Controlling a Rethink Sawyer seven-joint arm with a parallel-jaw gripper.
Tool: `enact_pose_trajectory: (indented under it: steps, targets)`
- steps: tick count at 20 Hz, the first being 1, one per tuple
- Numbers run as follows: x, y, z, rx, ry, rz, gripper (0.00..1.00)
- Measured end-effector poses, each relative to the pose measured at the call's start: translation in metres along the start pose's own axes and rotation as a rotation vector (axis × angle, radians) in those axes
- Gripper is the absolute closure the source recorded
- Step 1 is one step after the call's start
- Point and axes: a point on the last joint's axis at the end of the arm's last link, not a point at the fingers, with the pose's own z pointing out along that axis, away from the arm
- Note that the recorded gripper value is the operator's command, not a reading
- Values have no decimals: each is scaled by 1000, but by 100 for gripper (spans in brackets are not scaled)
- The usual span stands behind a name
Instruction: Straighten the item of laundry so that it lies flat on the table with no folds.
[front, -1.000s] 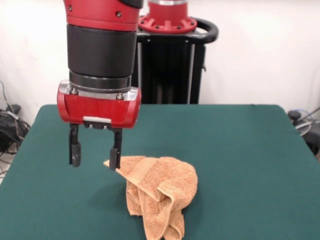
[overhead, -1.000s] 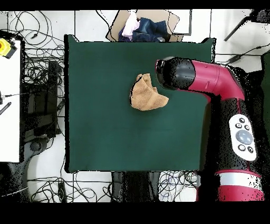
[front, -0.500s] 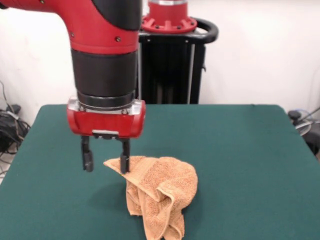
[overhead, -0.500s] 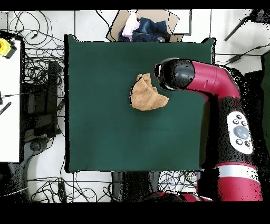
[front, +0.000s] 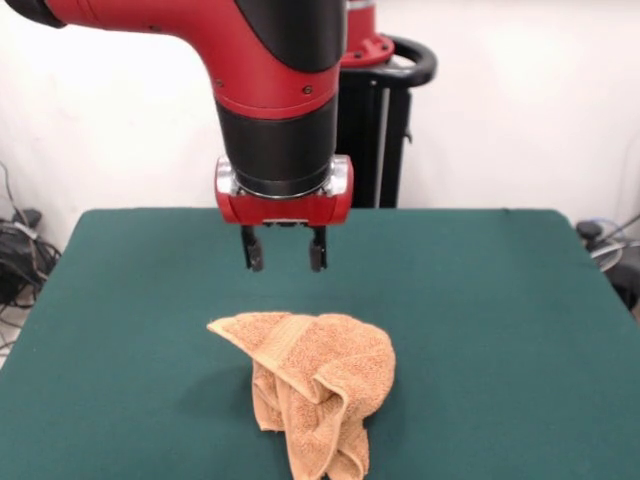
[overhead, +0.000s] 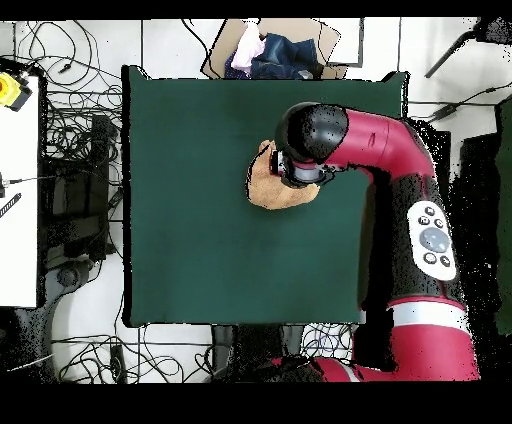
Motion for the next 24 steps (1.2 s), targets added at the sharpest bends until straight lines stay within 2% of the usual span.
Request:
enact_pose_trajectory:
  steps: [8,15,19,24]
  targets:
    - [-7,-5,-2,1,-12,7,0]
    - [-11,-8,6,-3,-7,10,0]
    - [-14,-9,7,3,-29,10,0]
    - [-22,-10,6,16,-88,8,0]
